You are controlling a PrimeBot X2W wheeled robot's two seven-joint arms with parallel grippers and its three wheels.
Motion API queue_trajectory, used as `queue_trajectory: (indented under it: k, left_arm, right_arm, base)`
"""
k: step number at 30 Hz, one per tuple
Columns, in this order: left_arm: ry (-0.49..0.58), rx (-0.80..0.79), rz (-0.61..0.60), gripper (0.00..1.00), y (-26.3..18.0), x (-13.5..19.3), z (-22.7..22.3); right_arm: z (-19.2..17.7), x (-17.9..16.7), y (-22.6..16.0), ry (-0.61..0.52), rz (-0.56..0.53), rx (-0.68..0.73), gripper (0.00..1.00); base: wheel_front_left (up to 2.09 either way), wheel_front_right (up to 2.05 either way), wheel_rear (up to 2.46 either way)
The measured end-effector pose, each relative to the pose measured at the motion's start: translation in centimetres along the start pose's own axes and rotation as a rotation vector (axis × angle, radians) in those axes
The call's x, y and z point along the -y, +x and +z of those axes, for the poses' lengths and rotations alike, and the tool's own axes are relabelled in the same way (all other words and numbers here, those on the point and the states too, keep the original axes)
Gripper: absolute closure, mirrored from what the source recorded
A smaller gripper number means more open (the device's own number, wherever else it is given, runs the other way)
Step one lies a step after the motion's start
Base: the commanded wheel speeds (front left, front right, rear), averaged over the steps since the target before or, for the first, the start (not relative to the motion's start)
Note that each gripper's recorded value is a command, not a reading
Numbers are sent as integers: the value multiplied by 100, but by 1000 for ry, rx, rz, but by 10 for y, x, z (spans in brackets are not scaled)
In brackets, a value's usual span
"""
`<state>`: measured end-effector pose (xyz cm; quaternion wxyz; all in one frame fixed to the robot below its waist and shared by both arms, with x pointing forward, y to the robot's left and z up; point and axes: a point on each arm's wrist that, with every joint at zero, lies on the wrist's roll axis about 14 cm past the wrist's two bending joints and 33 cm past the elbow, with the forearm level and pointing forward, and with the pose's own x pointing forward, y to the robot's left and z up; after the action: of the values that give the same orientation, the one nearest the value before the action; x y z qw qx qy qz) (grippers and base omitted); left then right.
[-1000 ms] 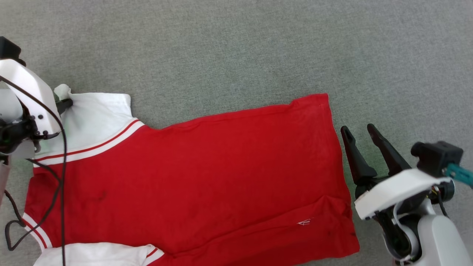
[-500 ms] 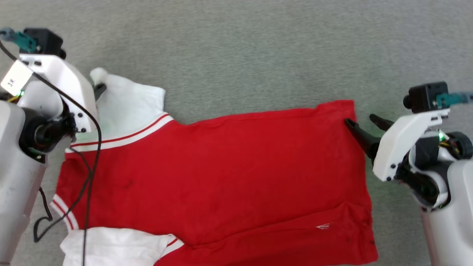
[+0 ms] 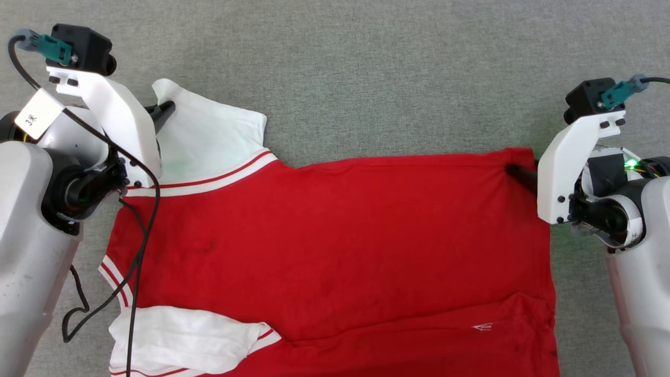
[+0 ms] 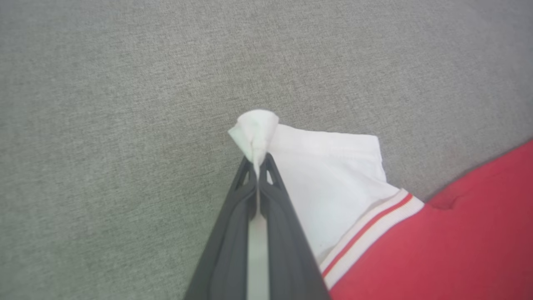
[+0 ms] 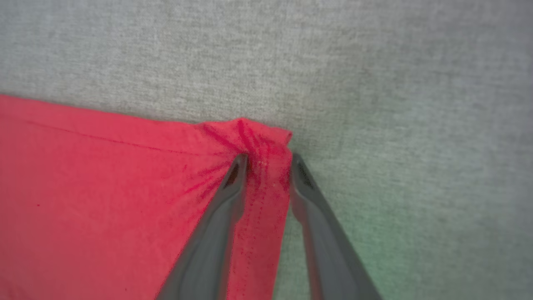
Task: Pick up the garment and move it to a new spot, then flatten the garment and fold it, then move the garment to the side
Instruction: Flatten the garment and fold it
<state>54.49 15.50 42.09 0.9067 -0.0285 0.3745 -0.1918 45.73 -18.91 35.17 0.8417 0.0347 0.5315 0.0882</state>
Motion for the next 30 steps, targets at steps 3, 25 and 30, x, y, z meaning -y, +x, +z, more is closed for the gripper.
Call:
queue_trajectory:
  k: [3,25,30]
  left_arm:
    - [-4,17,5,100,-3,-2,2]
    - [-196,255,118,100,-116,-11,-44]
    - [-271,217,125,100,-135,0,-91]
  right_arm:
    - [0,-2,0,-10,5,-11,100]
    - [-15,-15,-93,46,16,301,100]
    - [-41,-20,-99,86,26,320,100]
  base:
    - [0,0,0]
    - [0,0,0]
    - [0,0,0]
